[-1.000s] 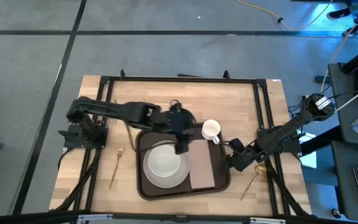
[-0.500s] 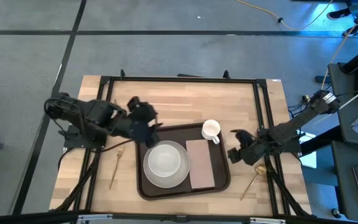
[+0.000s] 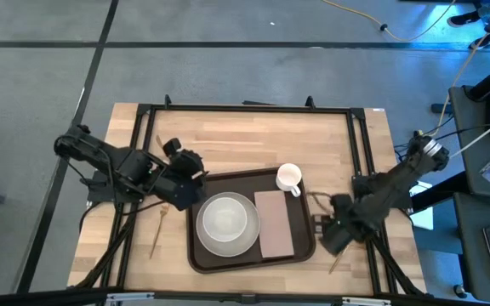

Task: Set up tray
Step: Put the golden spoon on top of the brown napkin on the brown serving tray

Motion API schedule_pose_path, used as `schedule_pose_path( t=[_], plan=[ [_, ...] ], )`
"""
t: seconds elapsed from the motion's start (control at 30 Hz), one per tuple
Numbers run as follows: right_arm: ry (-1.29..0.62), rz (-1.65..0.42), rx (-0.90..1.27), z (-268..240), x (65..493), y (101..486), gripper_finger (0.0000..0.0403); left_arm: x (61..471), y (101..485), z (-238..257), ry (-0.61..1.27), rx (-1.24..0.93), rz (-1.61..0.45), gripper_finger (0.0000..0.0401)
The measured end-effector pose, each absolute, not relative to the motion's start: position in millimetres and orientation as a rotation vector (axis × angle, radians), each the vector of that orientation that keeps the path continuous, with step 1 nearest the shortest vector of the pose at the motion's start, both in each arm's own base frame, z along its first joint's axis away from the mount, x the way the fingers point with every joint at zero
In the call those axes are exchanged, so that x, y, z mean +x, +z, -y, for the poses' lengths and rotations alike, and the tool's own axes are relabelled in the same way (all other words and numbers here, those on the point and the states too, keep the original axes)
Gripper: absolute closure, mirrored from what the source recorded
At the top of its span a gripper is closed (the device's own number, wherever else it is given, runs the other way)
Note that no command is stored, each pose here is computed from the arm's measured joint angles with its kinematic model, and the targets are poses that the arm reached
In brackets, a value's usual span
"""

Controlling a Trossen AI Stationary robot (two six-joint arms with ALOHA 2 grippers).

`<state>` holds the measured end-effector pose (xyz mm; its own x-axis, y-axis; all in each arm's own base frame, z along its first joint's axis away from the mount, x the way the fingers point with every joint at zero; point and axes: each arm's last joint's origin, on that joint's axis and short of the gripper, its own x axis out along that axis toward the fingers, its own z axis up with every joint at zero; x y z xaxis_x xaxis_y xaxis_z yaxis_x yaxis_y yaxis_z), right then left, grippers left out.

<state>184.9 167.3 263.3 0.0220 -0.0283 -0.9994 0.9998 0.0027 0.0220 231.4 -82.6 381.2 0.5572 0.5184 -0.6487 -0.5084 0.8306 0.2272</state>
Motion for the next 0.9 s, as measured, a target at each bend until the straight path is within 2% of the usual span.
schedule_pose_path(
  t=[0.13,0.27,0.4,0.9],
  plan=[
    [-1.271,-1.265,1.169,-188,177,250,0.0189,231,375,83,0.557,0.088,-0.83,0.0203],
    [-1.351,-1.276,1.052,-189,174,242,0.0189,231,374,83,0.528,0.156,-0.855,0.0203],
    [-1.391,-1.378,1.002,-194,160,244,0.0189,231,373,84,0.507,0.167,-0.87,0.0203],
    [-1.379,-1.324,0.942,-210,165,222,0.0189,232,374,84,0.513,0.148,-0.861,0.0203]
  ],
)
